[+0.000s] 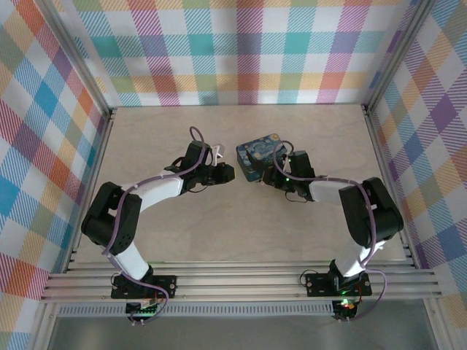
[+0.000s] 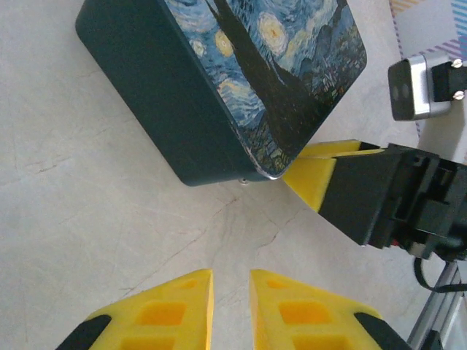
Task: Unlock the padlock with the key
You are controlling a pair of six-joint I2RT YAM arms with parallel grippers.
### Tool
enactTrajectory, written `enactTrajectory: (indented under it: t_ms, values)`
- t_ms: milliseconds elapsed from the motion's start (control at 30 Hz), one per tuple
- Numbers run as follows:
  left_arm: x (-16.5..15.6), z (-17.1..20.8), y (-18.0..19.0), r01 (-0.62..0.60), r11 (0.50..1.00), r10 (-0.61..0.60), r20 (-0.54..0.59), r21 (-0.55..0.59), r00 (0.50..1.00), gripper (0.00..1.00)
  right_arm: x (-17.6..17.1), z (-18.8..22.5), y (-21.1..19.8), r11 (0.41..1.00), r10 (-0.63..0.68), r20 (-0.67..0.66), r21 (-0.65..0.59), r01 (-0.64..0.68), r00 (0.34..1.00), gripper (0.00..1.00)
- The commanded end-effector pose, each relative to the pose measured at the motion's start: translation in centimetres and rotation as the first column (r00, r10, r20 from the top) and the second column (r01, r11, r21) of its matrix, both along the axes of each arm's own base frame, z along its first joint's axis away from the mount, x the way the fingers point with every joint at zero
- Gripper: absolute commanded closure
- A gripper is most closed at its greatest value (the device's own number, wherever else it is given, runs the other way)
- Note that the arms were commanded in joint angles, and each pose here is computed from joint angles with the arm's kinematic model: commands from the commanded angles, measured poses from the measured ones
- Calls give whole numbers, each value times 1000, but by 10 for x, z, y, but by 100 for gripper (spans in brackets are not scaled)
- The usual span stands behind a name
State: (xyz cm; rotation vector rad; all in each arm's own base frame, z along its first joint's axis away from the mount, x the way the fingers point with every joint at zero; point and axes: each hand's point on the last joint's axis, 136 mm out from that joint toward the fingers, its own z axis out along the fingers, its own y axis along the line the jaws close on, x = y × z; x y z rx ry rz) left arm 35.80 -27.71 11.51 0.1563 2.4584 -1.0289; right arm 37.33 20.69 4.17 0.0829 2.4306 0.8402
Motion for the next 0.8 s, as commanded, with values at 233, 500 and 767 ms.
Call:
enactTrajectory:
  t_ms: [233,500,767]
  values:
    - [0,0,3,75,996,-73,-33,45,997,80,9,-24,7,997,75,63,-27,-73,995,45]
    - [-1,-1,5,82,995,-80,-37,50,996,80,-4,-27,7,996,86,8,-24,-85,996,53]
    - [-2,-6,7,56,998,-55,-39,38,998,80,-19,-26,9,990,134,-36,-40,-135,990,48]
